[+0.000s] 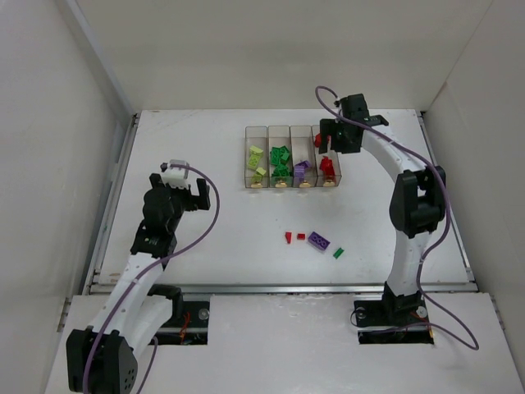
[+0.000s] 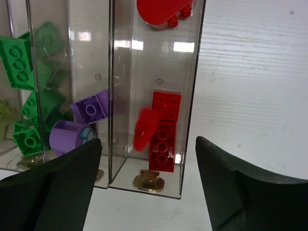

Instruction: Sort the legos into containers by color

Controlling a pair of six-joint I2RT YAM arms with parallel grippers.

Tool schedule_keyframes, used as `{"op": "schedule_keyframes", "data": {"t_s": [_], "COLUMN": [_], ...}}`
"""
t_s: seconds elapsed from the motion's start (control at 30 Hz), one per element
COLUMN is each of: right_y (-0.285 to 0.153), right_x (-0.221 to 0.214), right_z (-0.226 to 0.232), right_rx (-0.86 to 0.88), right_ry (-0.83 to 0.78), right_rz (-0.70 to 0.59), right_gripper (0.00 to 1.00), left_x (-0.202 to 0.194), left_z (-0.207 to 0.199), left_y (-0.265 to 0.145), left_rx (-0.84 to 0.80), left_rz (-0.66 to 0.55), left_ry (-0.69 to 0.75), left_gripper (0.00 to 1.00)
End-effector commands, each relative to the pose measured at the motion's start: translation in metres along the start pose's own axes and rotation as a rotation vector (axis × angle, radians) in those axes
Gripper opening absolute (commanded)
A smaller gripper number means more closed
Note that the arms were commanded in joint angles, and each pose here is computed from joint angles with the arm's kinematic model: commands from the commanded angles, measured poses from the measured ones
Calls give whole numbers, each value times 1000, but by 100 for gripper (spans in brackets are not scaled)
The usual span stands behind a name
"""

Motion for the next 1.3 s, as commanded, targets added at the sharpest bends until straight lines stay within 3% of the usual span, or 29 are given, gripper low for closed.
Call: {"op": "schedule_keyframes", "data": {"t_s": [0.0,0.1,0.23,0.33,0.37,0.47,0.53,1.0,1.27], "right_y": [-11,-32,-61,-69,-73,-77,-73,-45,-40], "right_x": [18,27,20,-21,-40,-105,-132,-192,-203], "right_z": [1,1,42,92,134,199,217,210,215], "right_rx": [20,18,-6,64,137,246,271,177,231], "right_ry": [-8,-19,-159,-298,-390,-570,-596,-566,-569], "right_rz": [-62,-102,-112,-38,-19,77,126,259,277], "right_gripper": [85,89,89,89,87,87,86,77,63], "left_x": [4,4,2,2,2,4,4,-2,-4], "left_z": [-2,-3,-2,-2,-2,-3,-3,-3,-2], "left_y": [1,1,1,1,1,1,1,-7,-6], "left_rx": [-16,-16,-14,-14,-14,-16,-16,-25,-23], "left_rz": [-36,-36,-27,-27,-27,-36,-36,-33,-24], "left_ry": [-14,-24,-24,-24,-24,-24,-24,-33,-33], "left_gripper": [99,99,99,99,99,99,99,99,99]}}
Point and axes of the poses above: each gripper's point midway between its finger pads, its own y axis out along the fingers, its own z axis along the line the jaws close on, x = y × z, the point moved 4 cm from there along -y, back along the fingers, and after that the axes turned 12 degrees about -y, right-handed, at the moved point
